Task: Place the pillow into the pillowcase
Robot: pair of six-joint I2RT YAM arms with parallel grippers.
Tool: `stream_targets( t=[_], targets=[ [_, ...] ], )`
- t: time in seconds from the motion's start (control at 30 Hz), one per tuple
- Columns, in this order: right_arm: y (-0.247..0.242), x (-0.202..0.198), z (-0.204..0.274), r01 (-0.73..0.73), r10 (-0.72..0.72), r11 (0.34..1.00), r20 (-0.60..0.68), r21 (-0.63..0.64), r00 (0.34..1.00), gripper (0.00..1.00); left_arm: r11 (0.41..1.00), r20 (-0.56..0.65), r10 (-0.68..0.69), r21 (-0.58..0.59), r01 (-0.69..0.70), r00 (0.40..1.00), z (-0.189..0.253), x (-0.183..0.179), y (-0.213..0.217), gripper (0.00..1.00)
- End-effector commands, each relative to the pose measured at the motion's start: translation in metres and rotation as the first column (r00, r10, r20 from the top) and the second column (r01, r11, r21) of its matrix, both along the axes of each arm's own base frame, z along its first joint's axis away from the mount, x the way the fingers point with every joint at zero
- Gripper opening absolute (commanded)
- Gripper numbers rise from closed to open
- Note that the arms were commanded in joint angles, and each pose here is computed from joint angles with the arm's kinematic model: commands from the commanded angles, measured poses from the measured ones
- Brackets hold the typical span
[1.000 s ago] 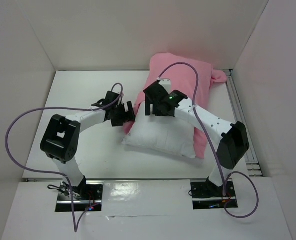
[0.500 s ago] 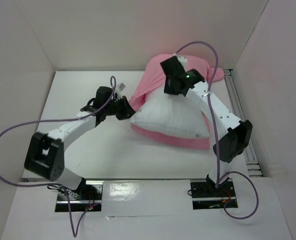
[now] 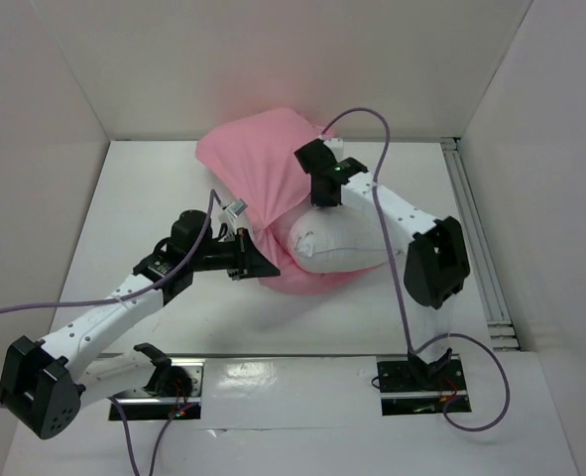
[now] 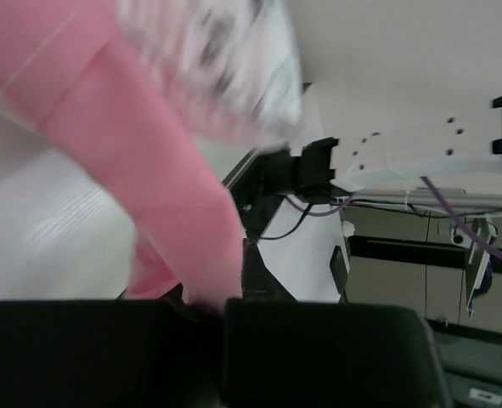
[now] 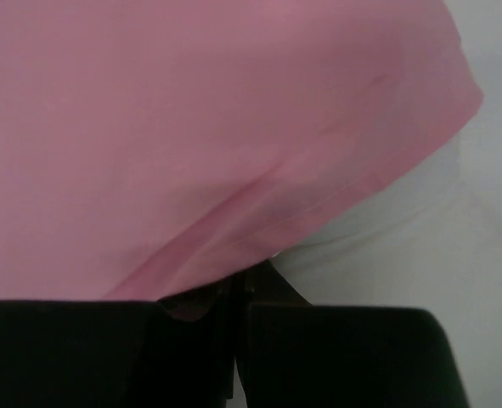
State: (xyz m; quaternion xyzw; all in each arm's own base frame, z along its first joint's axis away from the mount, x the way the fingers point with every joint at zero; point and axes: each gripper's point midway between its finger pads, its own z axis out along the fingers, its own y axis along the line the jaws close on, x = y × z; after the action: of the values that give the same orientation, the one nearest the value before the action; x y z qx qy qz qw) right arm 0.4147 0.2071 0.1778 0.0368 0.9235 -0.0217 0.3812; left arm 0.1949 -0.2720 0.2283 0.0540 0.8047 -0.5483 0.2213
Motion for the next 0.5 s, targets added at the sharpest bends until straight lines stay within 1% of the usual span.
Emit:
stream_targets(
  t=[0.0, 0.03, 0.07, 0.1, 0.17, 0.2, 0.23, 0.3, 0.33, 0.37, 0.4, 0.43, 0.47],
  targets=[
    [0.014, 0.042, 0.015, 0.055, -0.067, 0.993, 0.114, 0.109, 0.991, 0.0, 0.987, 0.043, -0.122, -0.098, 0.125, 0.992, 0.039, -0.037, -0.003, 0.0],
    [0.02, 0.05, 0.047, 0.048, -0.073, 0.988, 0.169, 0.149, 0.983, 0.0, 0.988, 0.049, -0.113, -0.099, 0.117, 0.992, 0.045, -0.036, -0.003, 0.0],
    [0.025, 0.051, 0.063, 0.041, -0.072, 0.986, 0.196, 0.16, 0.978, 0.0, 0.988, 0.079, -0.118, -0.093, 0.125, 0.99, 0.049, -0.037, -0.001, 0.0],
    [0.026, 0.053, 0.078, 0.037, -0.076, 0.984, 0.219, 0.177, 0.973, 0.0, 0.988, 0.063, -0.13, -0.078, 0.135, 0.989, 0.048, -0.042, -0.001, 0.0],
    [0.035, 0.045, 0.131, -0.008, -0.066, 0.973, 0.312, 0.231, 0.948, 0.0, 0.988, 0.074, -0.136, -0.067, 0.141, 0.988, 0.055, -0.043, 0.0, 0.0],
    [0.039, 0.041, 0.141, -0.022, -0.063, 0.969, 0.331, 0.246, 0.942, 0.0, 0.988, 0.074, -0.136, -0.067, 0.141, 0.988, 0.055, -0.043, 0.0, 0.0],
    [0.043, 0.038, 0.151, -0.034, -0.063, 0.965, 0.357, 0.259, 0.932, 0.0, 0.984, 0.073, -0.159, -0.069, 0.164, 0.985, 0.056, -0.05, -0.001, 0.0],
    [0.053, 0.024, 0.142, -0.063, -0.032, 0.965, 0.351, 0.254, 0.936, 0.0, 0.982, 0.063, -0.18, -0.048, 0.183, 0.982, 0.052, -0.062, -0.002, 0.0],
    [0.068, 0.019, 0.13, -0.102, 0.004, 0.954, 0.329, 0.28, 0.944, 0.0, 0.985, 0.061, -0.169, -0.029, 0.171, 0.984, 0.048, -0.063, 0.002, 0.0],
    [0.081, 0.004, 0.103, -0.135, 0.056, 0.952, 0.279, 0.274, 0.959, 0.0, 0.989, 0.026, -0.149, 0.019, 0.149, 0.988, 0.04, -0.064, 0.005, 0.02],
    [0.091, -0.004, 0.087, -0.162, 0.092, 0.949, 0.254, 0.27, 0.963, 0.0, 0.989, 0.032, -0.136, 0.059, 0.134, 0.99, 0.035, -0.062, 0.009, 0.1],
    [0.1, -0.015, 0.078, -0.187, 0.121, 0.941, 0.235, 0.281, 0.964, 0.0, 0.989, 0.031, -0.12, 0.096, 0.116, 0.992, 0.031, -0.061, 0.013, 0.23],
    [0.107, -0.032, 0.061, -0.214, 0.164, 0.939, 0.199, 0.268, 0.966, 0.0, 0.981, 0.042, -0.076, 0.182, 0.067, 0.996, 0.028, -0.055, 0.023, 0.52]
  ],
)
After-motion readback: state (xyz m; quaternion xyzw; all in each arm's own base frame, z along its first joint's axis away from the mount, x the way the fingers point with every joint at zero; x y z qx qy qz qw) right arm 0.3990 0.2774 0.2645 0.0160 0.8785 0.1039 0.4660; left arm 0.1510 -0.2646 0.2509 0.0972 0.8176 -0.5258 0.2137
